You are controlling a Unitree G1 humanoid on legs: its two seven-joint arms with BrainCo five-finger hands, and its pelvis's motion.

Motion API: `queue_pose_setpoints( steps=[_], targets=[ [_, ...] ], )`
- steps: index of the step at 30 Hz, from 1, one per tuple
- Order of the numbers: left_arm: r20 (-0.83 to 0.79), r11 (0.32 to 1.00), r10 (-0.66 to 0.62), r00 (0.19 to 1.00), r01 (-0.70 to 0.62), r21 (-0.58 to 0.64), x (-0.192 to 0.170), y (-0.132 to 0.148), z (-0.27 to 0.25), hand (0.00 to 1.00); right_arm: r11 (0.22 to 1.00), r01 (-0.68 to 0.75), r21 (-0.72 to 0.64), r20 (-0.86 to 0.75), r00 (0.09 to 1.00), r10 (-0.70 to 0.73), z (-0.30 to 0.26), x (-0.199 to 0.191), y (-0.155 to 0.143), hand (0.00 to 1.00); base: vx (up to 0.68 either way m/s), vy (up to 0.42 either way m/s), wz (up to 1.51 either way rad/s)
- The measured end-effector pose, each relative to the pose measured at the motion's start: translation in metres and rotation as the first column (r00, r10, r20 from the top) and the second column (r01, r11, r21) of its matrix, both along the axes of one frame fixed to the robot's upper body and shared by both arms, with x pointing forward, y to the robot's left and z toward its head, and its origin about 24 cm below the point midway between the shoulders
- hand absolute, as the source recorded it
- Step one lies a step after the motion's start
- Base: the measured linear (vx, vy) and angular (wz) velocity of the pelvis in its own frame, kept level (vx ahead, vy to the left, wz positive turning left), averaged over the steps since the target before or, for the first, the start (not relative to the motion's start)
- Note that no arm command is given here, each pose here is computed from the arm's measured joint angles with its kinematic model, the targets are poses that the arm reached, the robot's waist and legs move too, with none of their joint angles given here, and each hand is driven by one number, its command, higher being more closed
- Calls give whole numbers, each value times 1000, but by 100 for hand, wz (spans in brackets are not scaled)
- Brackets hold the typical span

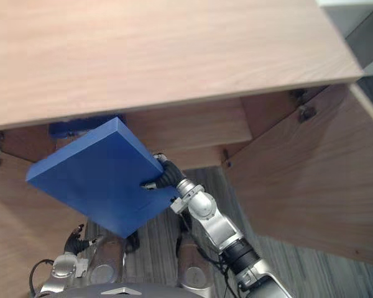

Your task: Walk over to the cabinet, pick up the folder, carry it to the office cabinet, place the folder inside the office cabinet, then close the office cabinet door

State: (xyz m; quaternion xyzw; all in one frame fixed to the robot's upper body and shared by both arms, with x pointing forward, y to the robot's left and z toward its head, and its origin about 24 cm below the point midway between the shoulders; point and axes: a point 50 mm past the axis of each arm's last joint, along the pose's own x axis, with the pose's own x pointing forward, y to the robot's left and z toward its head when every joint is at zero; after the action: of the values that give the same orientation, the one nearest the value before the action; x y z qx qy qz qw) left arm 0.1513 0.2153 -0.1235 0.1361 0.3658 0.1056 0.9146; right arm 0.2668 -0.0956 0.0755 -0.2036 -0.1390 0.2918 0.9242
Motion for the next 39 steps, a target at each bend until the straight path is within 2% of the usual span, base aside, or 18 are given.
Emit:
queue_pose_setpoints(
  steps=[6,8,9,12,17,23,26,31,33,39],
  targets=[
    [115,1000,-30,993,30,1,30,-3,18,0,997,74,7,23,997,-74,8,13,-11,100,-133,5,4],
    [171,999,-44,984,44,2,44,-6,28,0,991,117,62,53,991,-120,19,19,-14,100,-136,-22,14],
    [228,999,-42,973,43,0,55,-7,38,0,978,156,138,84,982,-168,33,25,-16,100,-105,-36,6],
    [301,999,-30,953,36,-14,69,-9,51,0,954,167,247,139,969,-205,58,30,-16,100,-69,-43,-1],
    [477,994,41,878,14,-111,98,-27,85,0,850,143,508,273,909,-316,131,44,-27,100,-30,-44,15],
    [590,989,57,806,34,-142,118,-35,113,0,720,120,683,288,862,-417,178,54,-43,100,22,-33,11],
    [611,989,75,788,20,-146,122,-32,120,0,676,103,730,272,863,-426,189,57,-45,100,0,-11,-1],
    [633,987,106,767,-6,-158,126,-28,127,0,546,140,826,194,839,-508,204,65,-64,100,-6,-13,0],
    [639,987,111,761,-8,-162,127,-27,129,0,518,142,844,178,836,-519,207,67,-68,100,0,0,0],
    [661,988,115,741,-18,-151,130,-25,137,0,403,151,903,77,864,-497,219,82,-69,100,-27,-23,-4]
  ],
)
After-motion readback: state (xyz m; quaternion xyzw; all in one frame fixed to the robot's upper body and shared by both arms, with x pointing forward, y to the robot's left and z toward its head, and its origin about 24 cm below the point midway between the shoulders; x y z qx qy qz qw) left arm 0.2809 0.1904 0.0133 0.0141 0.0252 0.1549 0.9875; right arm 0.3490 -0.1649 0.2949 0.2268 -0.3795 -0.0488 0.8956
